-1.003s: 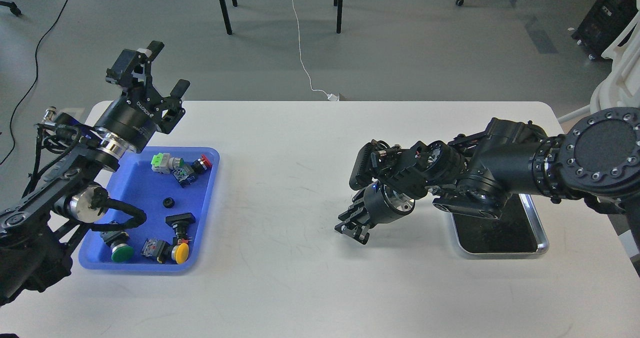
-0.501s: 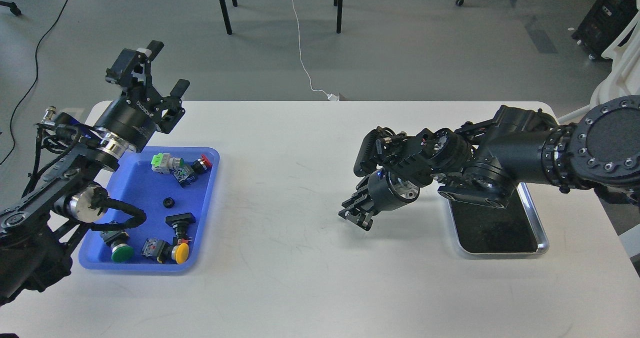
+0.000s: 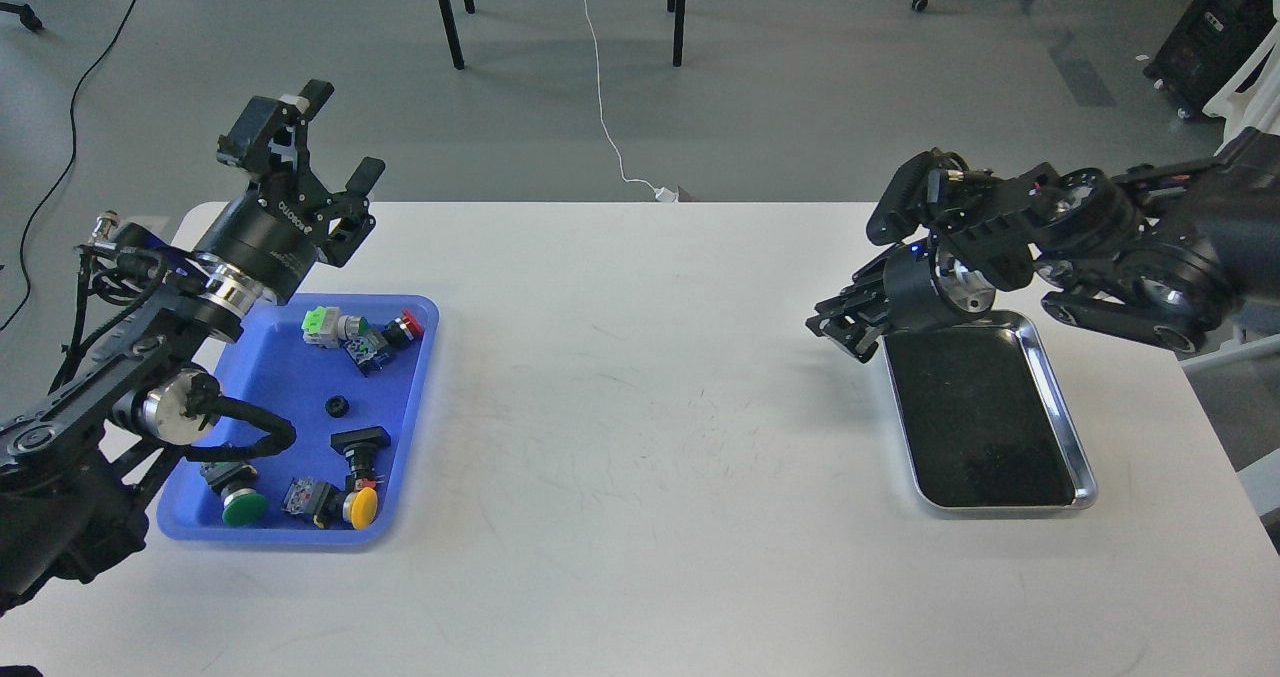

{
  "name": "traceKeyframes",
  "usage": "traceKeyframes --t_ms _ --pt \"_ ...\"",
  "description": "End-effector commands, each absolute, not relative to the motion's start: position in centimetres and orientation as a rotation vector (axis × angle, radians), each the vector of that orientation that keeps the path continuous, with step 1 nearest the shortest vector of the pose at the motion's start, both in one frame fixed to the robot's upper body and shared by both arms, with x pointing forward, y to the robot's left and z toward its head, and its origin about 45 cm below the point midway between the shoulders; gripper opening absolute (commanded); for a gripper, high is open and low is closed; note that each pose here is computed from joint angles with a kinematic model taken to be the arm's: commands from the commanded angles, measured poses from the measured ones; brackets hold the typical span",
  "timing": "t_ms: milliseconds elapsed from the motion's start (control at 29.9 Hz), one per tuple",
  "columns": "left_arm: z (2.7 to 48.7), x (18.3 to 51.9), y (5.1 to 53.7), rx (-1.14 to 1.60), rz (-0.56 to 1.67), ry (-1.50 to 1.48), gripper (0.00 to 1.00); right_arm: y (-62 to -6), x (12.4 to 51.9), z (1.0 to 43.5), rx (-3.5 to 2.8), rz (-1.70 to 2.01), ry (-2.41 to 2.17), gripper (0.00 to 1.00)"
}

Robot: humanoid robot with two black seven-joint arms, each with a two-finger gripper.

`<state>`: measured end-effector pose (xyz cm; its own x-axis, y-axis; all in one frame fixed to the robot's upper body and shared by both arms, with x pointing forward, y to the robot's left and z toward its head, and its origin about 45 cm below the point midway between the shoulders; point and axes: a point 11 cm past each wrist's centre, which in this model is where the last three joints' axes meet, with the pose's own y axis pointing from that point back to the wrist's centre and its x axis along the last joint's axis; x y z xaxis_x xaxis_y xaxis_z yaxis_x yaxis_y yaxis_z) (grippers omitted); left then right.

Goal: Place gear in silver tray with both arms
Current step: 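Carry the gear into the silver tray and open the right gripper, then lift the right gripper away from the silver tray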

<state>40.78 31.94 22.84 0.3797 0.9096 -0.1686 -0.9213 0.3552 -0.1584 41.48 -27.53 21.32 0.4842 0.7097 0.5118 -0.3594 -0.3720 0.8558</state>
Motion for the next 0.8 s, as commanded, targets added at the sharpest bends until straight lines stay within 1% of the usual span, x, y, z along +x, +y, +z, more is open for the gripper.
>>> traceKeyframes --t_ms 0,167,368,435,535,602,769 --pt "22.8 40.8 31.9 -0.24 1.182 0.056 0.98 -32.1 40.8 20.8 1.557 1.084 0.261 0.19" --pt "22.8 40.8 31.7 -0.243 1.179 0.057 0.98 -34.9 40.2 18.9 1.538 1.015 0.238 0.19" --pt "22.8 40.8 31.5 -0.245 1.176 0.06 0.98 -37.7 40.3 17.0 1.484 0.969 0.205 0.19" --pt "22.8 40.8 31.5 -0.245 1.176 0.06 0.98 -37.4 40.5 16.8 1.482 0.976 0.207 0.2" --pt "22.7 40.7 31.5 -0.243 1.175 0.061 0.98 -35.4 40.7 16.0 1.518 0.998 0.209 0.22" --pt "22.7 40.7 31.5 -0.242 1.175 0.06 0.98 -34.9 40.8 15.9 1.525 1.004 0.205 0.24" --pt "22.7 40.7 31.5 -0.246 1.176 0.062 0.98 -34.1 41.2 15.1 1.516 1.017 0.217 0.26"
